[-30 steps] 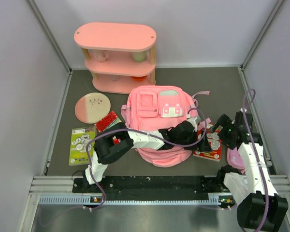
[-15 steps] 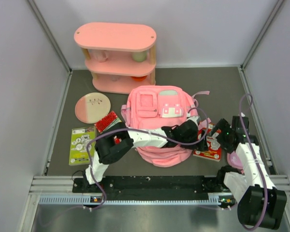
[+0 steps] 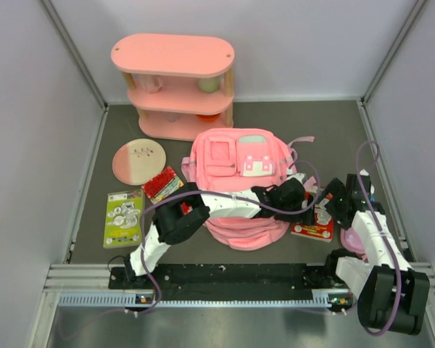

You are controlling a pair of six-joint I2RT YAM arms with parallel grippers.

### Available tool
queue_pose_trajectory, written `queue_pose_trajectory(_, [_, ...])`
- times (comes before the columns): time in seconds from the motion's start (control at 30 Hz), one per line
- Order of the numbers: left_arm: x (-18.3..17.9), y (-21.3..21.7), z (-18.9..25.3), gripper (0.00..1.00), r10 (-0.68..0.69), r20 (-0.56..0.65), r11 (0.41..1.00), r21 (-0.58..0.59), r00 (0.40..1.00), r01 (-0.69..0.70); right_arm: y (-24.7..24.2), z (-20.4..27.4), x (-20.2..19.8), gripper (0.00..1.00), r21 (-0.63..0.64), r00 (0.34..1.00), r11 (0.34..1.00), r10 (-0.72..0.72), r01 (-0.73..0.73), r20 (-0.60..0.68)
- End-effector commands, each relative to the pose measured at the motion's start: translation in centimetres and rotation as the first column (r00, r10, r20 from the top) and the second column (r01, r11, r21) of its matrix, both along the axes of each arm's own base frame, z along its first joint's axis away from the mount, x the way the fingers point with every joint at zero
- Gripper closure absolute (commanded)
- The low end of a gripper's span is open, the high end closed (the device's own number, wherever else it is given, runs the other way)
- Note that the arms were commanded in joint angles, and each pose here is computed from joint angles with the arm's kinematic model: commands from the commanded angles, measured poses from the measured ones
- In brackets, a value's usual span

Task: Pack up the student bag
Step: Pick up the book from the center of the board.

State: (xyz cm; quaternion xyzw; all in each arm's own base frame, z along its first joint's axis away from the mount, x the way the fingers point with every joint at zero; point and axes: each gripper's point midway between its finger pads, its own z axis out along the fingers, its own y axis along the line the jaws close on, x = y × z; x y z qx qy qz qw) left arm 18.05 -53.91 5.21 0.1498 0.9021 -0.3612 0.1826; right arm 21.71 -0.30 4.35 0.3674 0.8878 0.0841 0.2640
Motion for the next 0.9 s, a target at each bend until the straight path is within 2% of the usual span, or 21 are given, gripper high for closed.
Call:
queue_pose_trajectory(0.0, [0.1, 1.8, -4.4, 0.09, 0.005, -0.036, 0.993, 0.121, 0.999, -0.001, -0.3, -0.8, 0.7, 0.01, -0.002, 1.000, 1.000, -0.008, 0.008, 0.023])
queue_pose_trajectory(0.1, [0.0, 2.1, -5.2, 0.09, 0.009, -0.046, 0.991, 0.137, 0.999, -0.002, 0.2, -1.8, 0.3, 0.01, 0.018, 1.000, 1.000, 0.012, -0.012, 0.000])
queue_pose_trajectory(0.2, [-0.5, 1.2, -5.3, 0.09, -0.022, -0.071, 0.995, 0.099, 0.997, 0.029, 1.2, -2.7, -0.1, 0.05, 0.069, 0.999, 0.997, 0.038, -0.037, -0.016])
queue_pose_trajectory(0.37, [-1.5, -0.2, -4.6, 0.13, -0.091, -0.101, 0.995, 0.023, 0.991, 0.094, 2.7, -2.1, 0.1, 0.24, 0.137, 0.996, 0.987, 0.082, -0.087, 0.037])
queue_pose_trajectory(0.5, [-1.2, -0.4, -3.0, 0.17, -0.104, -0.063, 0.995, -0.001, 0.993, 0.104, 4.9, 0.9, 0.7, 0.46, 0.215, 0.974, 0.960, 0.142, -0.180, 0.179])
queue_pose_trajectory(0.57, [-1.0, -0.4, -1.8, 0.17, -0.110, -0.033, 0.994, -0.015, 0.993, 0.110, 5.6, 1.8, 0.5, 0.50, 0.238, 0.965, 0.950, 0.150, -0.201, 0.216])
queue_pose_trajectory(0.7, [-0.2, -0.3, -0.6, 0.17, -0.105, 0.002, 0.994, -0.014, 0.994, 0.105, 6.9, 3.8, 0.1, 0.65, 0.268, 0.937, 0.927, 0.179, -0.263, 0.300])
queue_pose_trajectory(0.77, [-0.1, -0.4, -0.4, 0.17, -0.109, 0.005, 0.994, -0.017, 0.994, 0.109, 7.5, 4.3, -0.2, 0.68, 0.287, 0.925, 0.910, 0.200, -0.297, 0.324])
queue_pose_trajectory(0.87, [0.1, -0.3, -0.1, 0.17, -0.108, 0.006, 0.994, -0.024, 0.994, 0.108, 7.6, 4.0, -0.5, 0.67, 0.283, 0.925, 0.908, 0.216, -0.308, 0.313])
